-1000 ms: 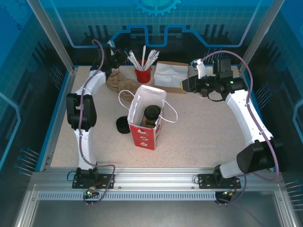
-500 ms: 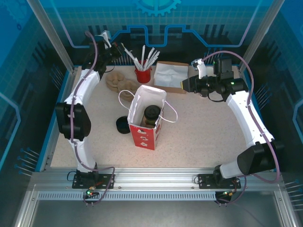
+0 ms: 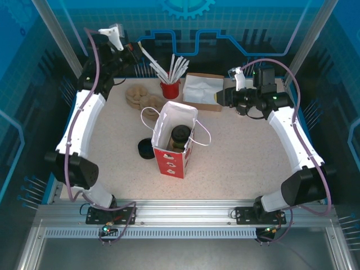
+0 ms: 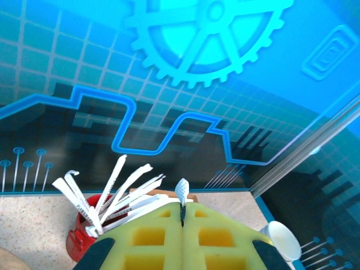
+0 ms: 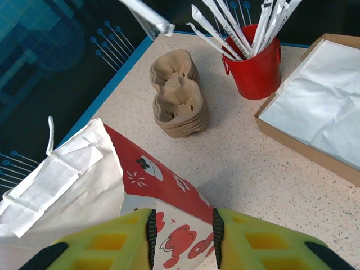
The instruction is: Pack the takeout coffee
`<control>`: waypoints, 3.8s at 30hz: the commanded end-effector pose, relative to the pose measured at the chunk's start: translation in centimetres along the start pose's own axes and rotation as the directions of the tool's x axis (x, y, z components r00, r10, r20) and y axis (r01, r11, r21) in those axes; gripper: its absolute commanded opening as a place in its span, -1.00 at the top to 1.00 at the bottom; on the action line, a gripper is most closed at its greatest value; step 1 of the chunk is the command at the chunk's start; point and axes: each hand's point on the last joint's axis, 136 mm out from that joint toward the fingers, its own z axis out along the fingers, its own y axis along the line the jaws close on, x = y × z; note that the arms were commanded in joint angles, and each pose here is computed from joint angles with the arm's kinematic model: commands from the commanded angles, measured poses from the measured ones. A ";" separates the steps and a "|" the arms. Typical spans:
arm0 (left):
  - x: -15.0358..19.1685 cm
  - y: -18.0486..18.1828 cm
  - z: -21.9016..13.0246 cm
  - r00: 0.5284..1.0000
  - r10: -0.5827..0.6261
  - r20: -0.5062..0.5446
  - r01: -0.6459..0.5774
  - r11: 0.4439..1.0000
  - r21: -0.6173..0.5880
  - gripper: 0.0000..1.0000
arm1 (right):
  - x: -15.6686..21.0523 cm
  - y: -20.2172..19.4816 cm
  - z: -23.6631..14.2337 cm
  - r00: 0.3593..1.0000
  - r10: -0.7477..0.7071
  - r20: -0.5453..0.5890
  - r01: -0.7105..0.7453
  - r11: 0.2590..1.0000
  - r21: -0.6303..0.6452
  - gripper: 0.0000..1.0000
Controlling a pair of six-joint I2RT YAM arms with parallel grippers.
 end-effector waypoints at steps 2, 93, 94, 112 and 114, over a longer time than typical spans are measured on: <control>-0.9 -3.8 -4.4 0.998 0.069 -0.002 -0.069 0.996 0.059 1.00 | -1.6 -0.4 0.0 0.999 0.001 0.033 -0.001 1.000 0.015 0.29; 19.5 -7.3 -14.1 0.857 0.300 -0.419 -0.196 0.942 0.274 -0.48 | 0.0 -23.2 26.1 0.995 0.062 -0.080 0.007 0.749 0.663 -0.22; 19.6 -7.4 -14.0 0.856 0.300 -0.422 -0.194 0.942 0.276 -0.49 | 0.1 -23.5 26.2 0.995 0.063 -0.082 0.007 0.747 0.665 -0.23; 20.1 -7.3 -13.9 0.854 0.280 -0.439 -0.170 0.947 0.273 -0.50 | 2.2 -24.6 27.3 0.988 0.105 -0.115 -0.008 0.770 0.638 0.18; 20.1 -7.2 -13.9 0.854 0.278 -0.440 -0.169 0.948 0.270 -0.50 | 1.8 -24.2 27.1 0.988 0.106 -0.109 -0.014 0.776 0.631 0.28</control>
